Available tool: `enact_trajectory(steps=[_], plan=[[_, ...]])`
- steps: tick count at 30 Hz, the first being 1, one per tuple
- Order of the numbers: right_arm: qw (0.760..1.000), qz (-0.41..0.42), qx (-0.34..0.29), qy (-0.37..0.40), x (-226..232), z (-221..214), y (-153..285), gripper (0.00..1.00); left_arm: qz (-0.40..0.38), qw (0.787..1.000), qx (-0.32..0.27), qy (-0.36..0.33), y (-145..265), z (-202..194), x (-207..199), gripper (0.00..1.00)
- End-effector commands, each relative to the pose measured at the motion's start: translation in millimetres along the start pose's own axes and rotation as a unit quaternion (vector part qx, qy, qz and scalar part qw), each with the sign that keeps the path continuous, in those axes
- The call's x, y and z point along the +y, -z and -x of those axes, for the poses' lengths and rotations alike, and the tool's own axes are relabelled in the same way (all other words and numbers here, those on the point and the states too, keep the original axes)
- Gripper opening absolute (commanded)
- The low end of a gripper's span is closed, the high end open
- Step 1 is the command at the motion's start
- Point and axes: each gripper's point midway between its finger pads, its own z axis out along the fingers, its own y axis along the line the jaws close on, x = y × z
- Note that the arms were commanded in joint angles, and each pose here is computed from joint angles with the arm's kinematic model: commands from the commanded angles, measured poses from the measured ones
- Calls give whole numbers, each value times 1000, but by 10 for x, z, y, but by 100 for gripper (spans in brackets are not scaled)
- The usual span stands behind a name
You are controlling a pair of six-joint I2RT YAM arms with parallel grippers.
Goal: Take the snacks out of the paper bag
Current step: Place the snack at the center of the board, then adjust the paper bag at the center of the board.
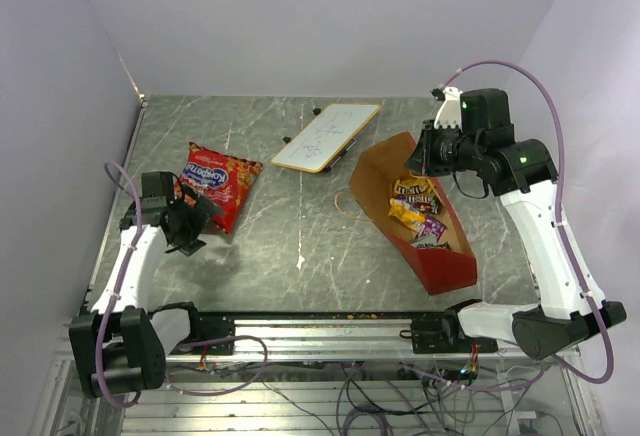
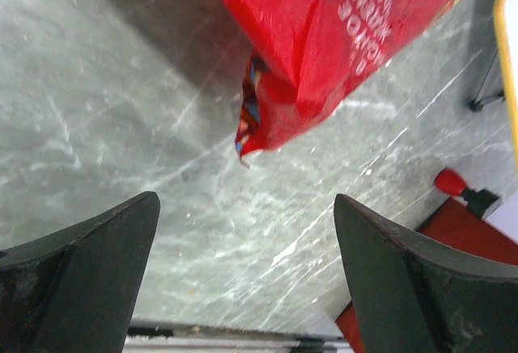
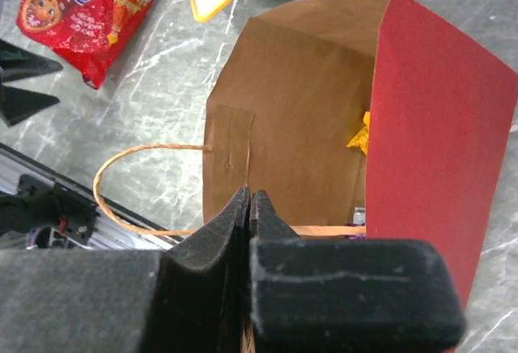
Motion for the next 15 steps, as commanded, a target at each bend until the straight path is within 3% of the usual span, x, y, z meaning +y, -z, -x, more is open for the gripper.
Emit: enact_trajectory(steps=[1, 7, 11, 15], plan=[[999, -3, -2, -40, 78, 88, 108, 0, 41, 998, 41, 6, 185, -246, 122, 100], [994, 28, -21, -105, 205, 17, 141, 0, 48, 998, 52, -6, 520, -413, 144, 100], [988, 57, -11, -146, 264, -277, 86, 0, -46, 992, 17, -120, 867, -329, -288, 100], [990, 43, -5, -135, 213, -446, 225, 0, -171, 960, 18, -219, 1253, -480, -767, 98]])
